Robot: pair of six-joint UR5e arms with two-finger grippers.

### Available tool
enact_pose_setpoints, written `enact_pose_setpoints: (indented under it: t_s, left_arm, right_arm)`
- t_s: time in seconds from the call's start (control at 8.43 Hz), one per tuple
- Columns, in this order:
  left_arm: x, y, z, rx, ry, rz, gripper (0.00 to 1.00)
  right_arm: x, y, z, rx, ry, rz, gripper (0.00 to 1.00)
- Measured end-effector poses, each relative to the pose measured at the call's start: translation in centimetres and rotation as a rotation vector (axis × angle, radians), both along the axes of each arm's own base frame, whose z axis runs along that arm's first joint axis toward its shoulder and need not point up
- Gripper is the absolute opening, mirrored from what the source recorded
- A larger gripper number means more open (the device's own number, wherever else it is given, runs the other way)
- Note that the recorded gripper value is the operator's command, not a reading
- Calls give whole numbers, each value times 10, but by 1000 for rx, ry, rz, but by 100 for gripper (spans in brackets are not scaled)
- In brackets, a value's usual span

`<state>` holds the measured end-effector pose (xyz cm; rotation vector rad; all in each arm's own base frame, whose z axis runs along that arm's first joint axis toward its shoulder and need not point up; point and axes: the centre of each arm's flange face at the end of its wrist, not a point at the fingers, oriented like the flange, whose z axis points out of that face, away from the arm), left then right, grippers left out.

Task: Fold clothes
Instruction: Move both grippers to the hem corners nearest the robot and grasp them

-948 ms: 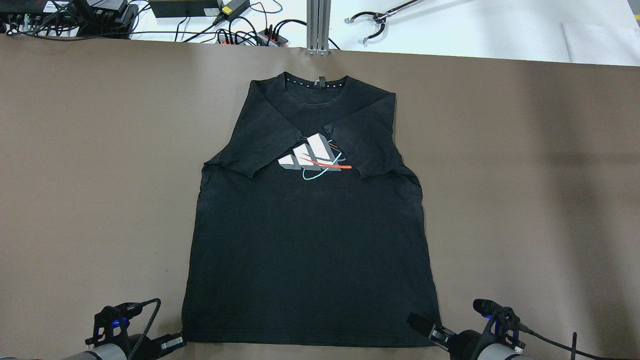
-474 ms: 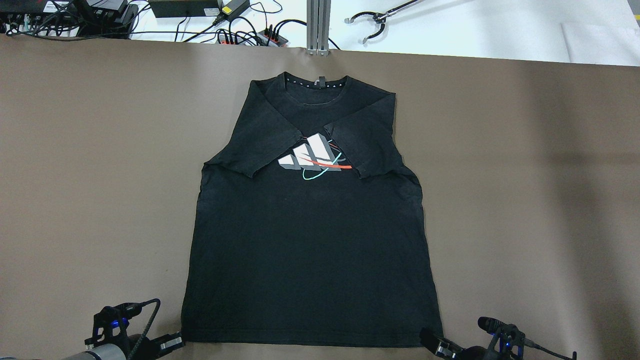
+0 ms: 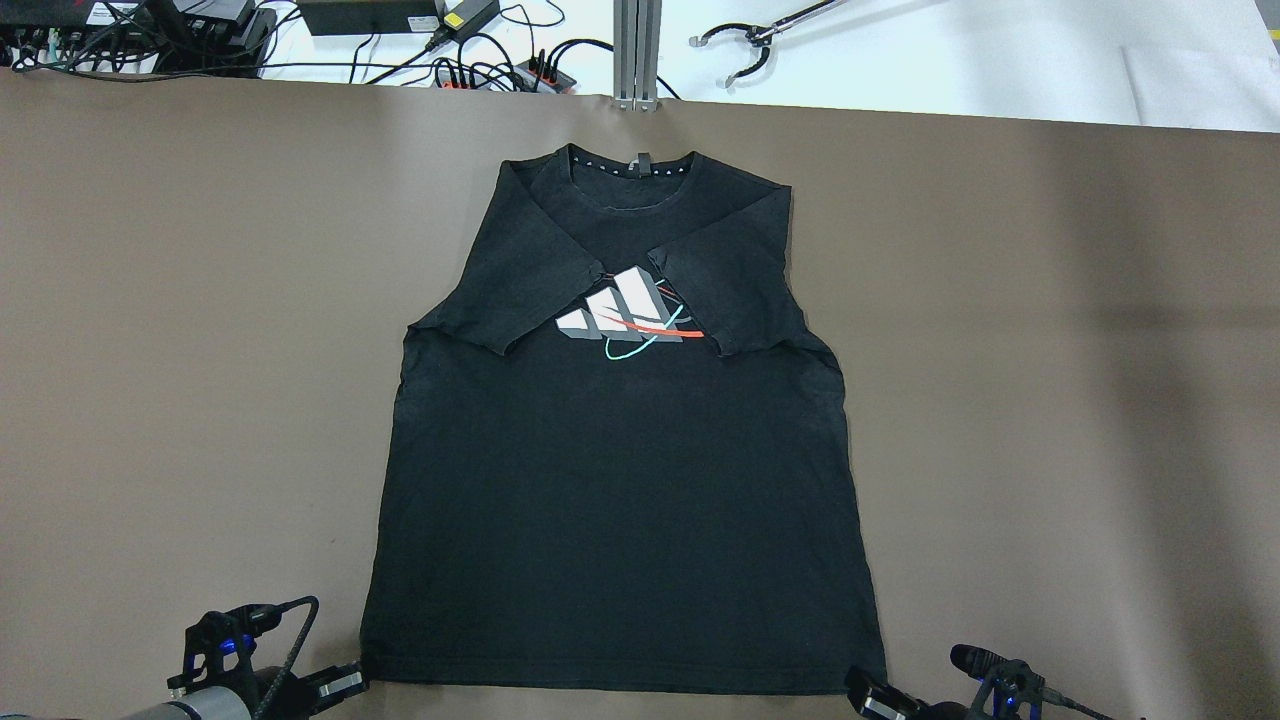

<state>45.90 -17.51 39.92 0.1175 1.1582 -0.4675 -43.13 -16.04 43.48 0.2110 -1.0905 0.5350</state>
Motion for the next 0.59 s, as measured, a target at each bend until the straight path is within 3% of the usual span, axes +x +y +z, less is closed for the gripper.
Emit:
enact_pose_setpoints:
  t_s: [0.59]
  left_arm:
    - [-15, -6, -31, 9, 56, -5, 0]
  right_arm:
    - [9, -9, -9, 21, -2, 7, 0]
